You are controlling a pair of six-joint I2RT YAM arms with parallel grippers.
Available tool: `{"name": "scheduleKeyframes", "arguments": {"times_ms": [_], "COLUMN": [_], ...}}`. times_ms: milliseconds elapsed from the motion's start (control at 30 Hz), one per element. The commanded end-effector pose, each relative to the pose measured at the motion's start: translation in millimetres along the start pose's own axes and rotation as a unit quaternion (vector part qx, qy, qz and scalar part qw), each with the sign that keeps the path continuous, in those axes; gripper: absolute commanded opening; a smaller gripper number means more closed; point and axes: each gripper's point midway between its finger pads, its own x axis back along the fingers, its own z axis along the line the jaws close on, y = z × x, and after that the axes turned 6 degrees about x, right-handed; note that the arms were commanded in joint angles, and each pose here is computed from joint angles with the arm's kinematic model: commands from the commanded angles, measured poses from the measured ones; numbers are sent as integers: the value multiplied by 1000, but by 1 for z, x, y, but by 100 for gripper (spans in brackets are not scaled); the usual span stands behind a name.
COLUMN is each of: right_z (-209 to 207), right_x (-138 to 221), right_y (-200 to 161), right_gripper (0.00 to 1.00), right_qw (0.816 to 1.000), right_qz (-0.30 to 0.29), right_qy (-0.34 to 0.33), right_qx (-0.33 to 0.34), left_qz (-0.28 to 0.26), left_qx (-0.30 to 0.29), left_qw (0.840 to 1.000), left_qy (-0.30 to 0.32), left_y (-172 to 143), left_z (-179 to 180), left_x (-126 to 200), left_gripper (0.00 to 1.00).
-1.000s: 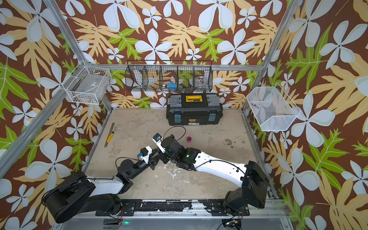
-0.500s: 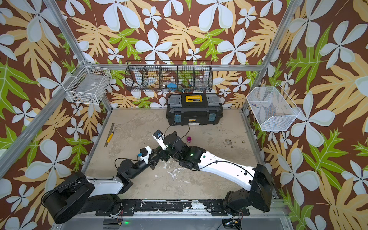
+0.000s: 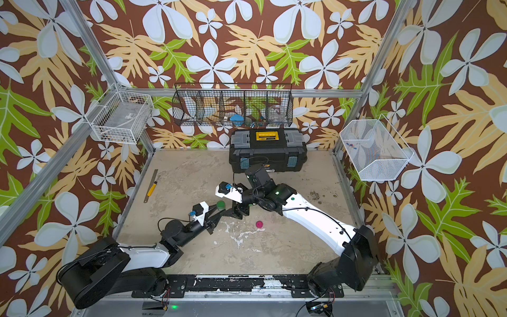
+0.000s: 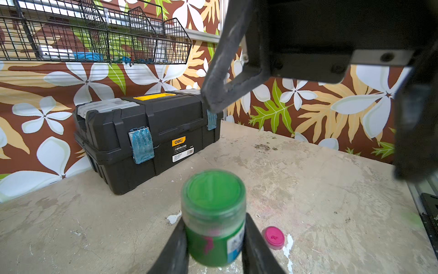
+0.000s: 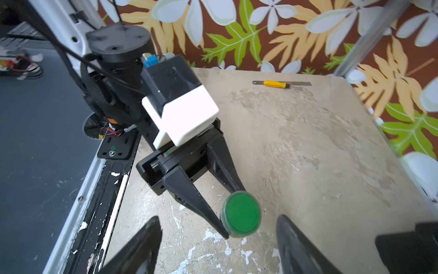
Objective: Close the paint jar lid
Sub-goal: Screw the lid onto the paint jar.
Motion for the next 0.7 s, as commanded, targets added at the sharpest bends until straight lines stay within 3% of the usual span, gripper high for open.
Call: {"name": "scheduleKeyframes", "arguments": {"times_ms": [0, 367, 667], "right_z": [4, -5, -7], "right_x": [2, -28, -34], "right_y": [12, -23, -32], "right_gripper": [75, 66, 47], "right_qw": [994, 990, 991], "right_qz": [-68, -37, -24], "right_qy": [64, 138, 135], "right_qx": [61, 14, 3], "left_qz": [-10, -12, -12], "left_qx": [-5, -6, -6], "left_qw": [1000, 1000, 1000], "left_qy": [-2, -1, 0], "left_y": [6, 6, 7], "left_z": [-1, -1, 0], "left_x": [0, 0, 1], "left_gripper": [12, 12, 12]}}
